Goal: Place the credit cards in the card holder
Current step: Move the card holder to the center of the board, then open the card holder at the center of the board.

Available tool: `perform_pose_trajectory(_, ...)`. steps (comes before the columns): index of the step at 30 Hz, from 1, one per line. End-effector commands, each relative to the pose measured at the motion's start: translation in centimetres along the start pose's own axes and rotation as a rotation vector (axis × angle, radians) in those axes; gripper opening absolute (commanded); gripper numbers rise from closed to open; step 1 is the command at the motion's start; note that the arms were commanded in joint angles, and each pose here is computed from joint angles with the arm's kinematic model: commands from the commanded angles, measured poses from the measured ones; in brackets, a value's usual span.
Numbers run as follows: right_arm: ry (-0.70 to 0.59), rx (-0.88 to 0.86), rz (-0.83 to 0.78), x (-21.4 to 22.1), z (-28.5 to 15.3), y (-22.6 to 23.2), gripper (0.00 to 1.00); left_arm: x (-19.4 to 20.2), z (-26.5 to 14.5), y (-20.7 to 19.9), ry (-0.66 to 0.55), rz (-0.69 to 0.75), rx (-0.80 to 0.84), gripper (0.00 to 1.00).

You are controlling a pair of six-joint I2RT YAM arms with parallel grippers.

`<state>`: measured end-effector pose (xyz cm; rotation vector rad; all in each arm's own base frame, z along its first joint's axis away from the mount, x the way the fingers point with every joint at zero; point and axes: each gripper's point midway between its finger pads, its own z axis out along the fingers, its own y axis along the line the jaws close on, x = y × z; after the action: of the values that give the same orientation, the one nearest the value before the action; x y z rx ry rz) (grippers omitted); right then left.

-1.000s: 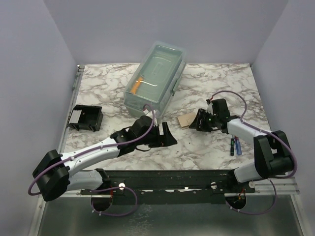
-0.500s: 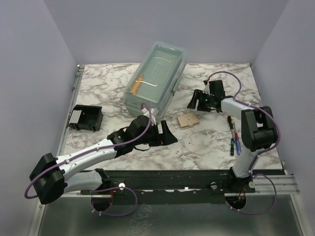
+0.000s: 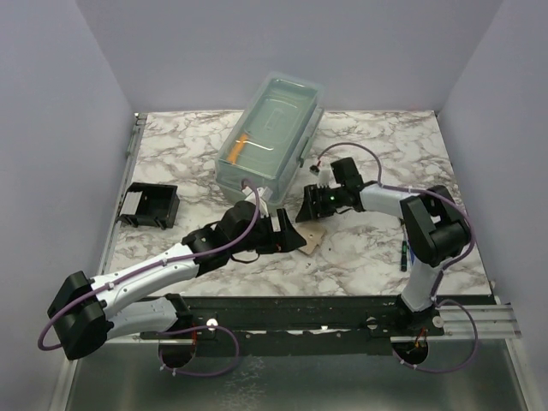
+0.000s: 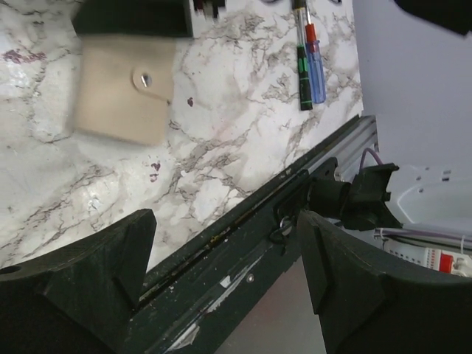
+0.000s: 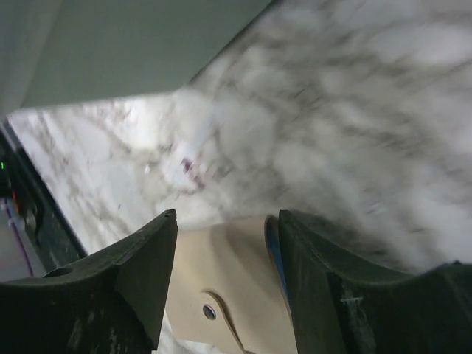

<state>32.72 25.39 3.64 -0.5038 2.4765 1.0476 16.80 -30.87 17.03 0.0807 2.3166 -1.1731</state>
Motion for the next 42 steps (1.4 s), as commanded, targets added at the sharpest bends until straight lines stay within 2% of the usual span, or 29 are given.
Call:
perform_pose_trajectory(1, 0.003, 0.006, 0.052, 2.8, -1.1, 2.3, 0.61, -0.2, 0.3, 2.5, -0.045, 0.003, -0.097, 0.84)
perform_pose_trajectory(4, -0.109, 0.288, 0.261, 2.5, -3.8, -0.4, 0.64, 0.2, 1.0, 3.7, -0.029, -0.010, -0.133, 0.84)
perform_pose_trajectory(6, -0.150, 0.410, 0.369, 3.3, -5.7, -1.5, 0.64, 0.6, 1.7, 4.3, -0.010, -0.016, -0.153, 0.84)
perform_pose_trajectory(9, -0.169, 0.473, 0.451, 4.4, -7.0, -1.4, 0.63, 1.2, 3.0, 5.4, 0.026, -0.041, -0.177, 0.80)
perform_pose_trajectory(14, -0.135, 0.493, 0.571, 5.9, -6.3, 1.3, 0.60, 1.2, 4.9, 6.5, 0.070, -0.102, -0.143, 0.68)
perform_pose_trajectory(17, -0.170, 0.552, 0.554, 5.8, -5.9, 2.5, 0.60, 1.4, 6.1, 7.2, 0.098, -0.104, -0.137, 0.61)
perform_pose_trajectory(22, -0.145, 0.673, 0.539, 6.9, -5.3, 2.3, 0.53, 2.6, 7.6, 9.2, 0.155, -0.074, -0.190, 0.63)
perform_pose_trajectory(27, -0.104, 0.807, 0.466, 7.2, -4.7, 2.9, 0.53, 3.2, 7.8, 10.3, 0.159, -0.078, -0.213, 0.61)
perform_pose_trajectory(34, -0.060, 0.912, 0.441, 8.6, -3.8, 3.5, 0.54, 3.7, 7.6, 11.0, 0.157, -0.096, -0.230, 0.53)
perform_pose_trajectory(42, -0.027, 0.950, 0.449, 10.0, -3.3, 3.1, 0.51, 3.9, 7.6, 10.7, 0.165, -0.096, -0.211, 0.50)
